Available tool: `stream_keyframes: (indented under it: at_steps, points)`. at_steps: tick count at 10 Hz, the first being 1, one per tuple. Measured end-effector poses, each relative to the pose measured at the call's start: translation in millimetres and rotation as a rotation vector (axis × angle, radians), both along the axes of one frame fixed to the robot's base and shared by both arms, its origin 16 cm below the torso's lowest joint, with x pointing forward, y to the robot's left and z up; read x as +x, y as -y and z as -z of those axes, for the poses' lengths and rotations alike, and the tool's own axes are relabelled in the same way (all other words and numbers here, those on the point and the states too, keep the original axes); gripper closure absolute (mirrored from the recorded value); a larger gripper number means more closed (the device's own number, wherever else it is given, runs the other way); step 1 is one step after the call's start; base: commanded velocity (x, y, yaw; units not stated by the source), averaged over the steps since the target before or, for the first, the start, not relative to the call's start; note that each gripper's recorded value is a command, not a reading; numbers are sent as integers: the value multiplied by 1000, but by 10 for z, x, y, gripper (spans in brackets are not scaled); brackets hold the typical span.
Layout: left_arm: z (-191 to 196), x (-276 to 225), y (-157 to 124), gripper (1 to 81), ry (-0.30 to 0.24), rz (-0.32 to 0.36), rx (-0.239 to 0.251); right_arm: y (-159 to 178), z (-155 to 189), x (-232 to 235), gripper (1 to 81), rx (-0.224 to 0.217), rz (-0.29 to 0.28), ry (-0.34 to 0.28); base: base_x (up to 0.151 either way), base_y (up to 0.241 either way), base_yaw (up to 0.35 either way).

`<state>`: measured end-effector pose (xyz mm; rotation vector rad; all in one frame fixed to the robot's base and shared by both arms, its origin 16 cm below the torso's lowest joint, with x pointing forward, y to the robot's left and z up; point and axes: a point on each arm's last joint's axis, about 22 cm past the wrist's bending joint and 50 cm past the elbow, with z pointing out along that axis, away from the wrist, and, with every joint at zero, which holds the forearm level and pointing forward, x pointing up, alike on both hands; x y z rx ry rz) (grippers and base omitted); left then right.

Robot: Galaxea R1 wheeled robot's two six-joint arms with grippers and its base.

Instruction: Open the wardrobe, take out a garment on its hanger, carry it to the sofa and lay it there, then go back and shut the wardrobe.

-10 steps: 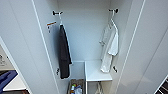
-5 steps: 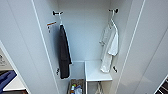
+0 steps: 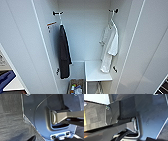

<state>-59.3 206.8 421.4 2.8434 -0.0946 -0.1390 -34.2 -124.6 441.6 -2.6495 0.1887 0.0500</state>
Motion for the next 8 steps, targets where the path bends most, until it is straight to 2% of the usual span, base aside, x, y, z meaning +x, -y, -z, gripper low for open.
stream_keyframes:
  at_steps: [1,3,5,7,8]
  points:
    - [-5,-39,101,10,-13,12,-7,-15,6,-7,10,-2,-1,0,0,0,0]
    - [17,48,-70,10,-13,36,17,26,53,-21,10,-26,-3,-3,0,0,0]
    - [14,50,-150,10,11,145,0,81,126,-97,10,-69,-10,-18,0,0,0]
    - [3,146,22,10,53,122,-36,187,175,-313,10,-112,-22,-45,0,0,0]
    - [17,225,6,10,76,100,-26,216,177,-449,10,-122,-41,-58,0,0,0]
